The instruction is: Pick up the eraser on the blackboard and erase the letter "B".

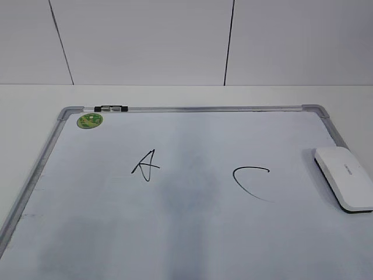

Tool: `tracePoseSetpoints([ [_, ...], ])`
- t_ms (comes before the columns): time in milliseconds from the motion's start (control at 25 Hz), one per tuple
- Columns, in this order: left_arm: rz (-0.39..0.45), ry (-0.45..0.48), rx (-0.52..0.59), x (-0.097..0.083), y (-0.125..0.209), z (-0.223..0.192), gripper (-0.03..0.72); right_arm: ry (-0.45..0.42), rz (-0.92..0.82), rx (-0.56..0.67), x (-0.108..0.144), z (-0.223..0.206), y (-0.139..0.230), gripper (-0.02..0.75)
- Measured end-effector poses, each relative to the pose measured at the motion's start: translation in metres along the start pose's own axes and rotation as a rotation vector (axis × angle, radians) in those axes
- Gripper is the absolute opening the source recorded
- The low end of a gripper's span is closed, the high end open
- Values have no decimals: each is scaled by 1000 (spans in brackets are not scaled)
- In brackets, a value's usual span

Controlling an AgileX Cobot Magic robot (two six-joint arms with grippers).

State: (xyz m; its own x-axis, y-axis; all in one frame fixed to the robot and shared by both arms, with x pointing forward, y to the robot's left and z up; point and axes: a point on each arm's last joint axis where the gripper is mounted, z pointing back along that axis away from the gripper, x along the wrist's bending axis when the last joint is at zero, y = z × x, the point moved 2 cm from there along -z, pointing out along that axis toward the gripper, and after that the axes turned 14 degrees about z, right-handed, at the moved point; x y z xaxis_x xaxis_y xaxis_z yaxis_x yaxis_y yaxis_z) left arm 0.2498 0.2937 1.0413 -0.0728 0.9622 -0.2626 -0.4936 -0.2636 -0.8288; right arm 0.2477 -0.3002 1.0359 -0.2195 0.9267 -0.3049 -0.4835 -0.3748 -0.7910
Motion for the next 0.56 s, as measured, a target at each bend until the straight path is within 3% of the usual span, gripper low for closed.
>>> tracePoseSetpoints([
  [560, 0, 0, 0, 0, 0, 0, 484, 0, -2, 0, 0, 0, 0, 594],
])
